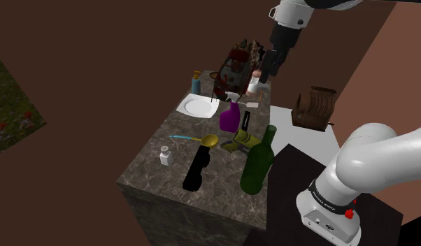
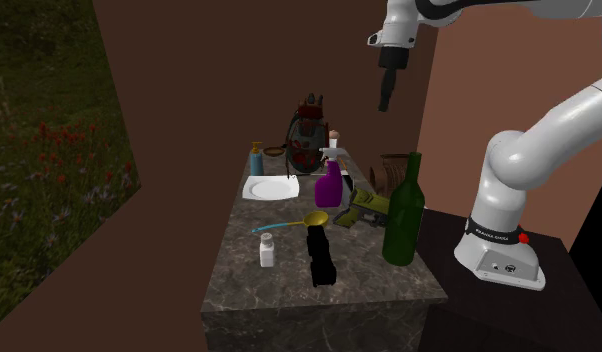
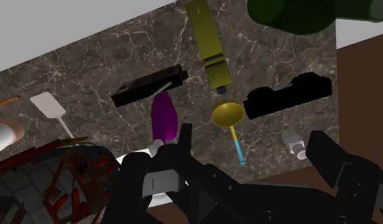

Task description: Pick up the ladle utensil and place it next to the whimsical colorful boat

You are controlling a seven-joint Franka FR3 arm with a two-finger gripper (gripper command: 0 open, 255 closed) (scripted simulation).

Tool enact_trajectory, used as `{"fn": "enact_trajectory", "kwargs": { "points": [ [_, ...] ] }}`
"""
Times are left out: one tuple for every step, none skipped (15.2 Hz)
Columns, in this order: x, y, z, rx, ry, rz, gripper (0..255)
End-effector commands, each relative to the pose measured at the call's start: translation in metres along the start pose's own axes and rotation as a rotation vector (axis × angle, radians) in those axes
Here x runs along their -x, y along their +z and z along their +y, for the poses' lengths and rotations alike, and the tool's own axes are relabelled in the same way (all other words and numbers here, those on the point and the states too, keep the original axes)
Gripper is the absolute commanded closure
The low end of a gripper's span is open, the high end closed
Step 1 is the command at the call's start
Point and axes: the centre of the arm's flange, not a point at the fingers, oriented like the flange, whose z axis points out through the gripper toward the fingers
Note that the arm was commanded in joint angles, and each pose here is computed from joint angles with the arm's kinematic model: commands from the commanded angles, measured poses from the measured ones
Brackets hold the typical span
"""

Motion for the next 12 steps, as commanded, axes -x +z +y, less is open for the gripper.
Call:
{"fn": "enact_trajectory", "kwargs": {
  "points": [
    [0.0,0.0,0.0,0.0,0.0,0.0,0],
    [-0.009,0.011,0.0,-0.003,-0.011,-0.006,0],
    [-0.017,0.022,0.0,-0.005,-0.022,-0.013,0],
    [-0.025,0.033,0.0,-0.008,-0.032,-0.019,0],
    [-0.034,0.044,0.0,-0.01,-0.043,-0.025,0],
    [-0.042,0.055,-0.001,-0.013,-0.054,-0.031,0],
    [-0.05,0.066,-0.001,-0.016,-0.065,-0.038,0],
    [-0.058,0.077,-0.002,-0.018,-0.075,-0.044,0],
    [-0.066,0.088,-0.002,-0.021,-0.086,-0.05,0],
    [-0.074,0.099,-0.003,-0.023,-0.097,-0.057,0],
    [-0.082,0.11,-0.004,-0.026,-0.108,-0.063,0],
    [-0.09,0.122,-0.005,-0.029,-0.119,-0.069,0]
  ]
}}
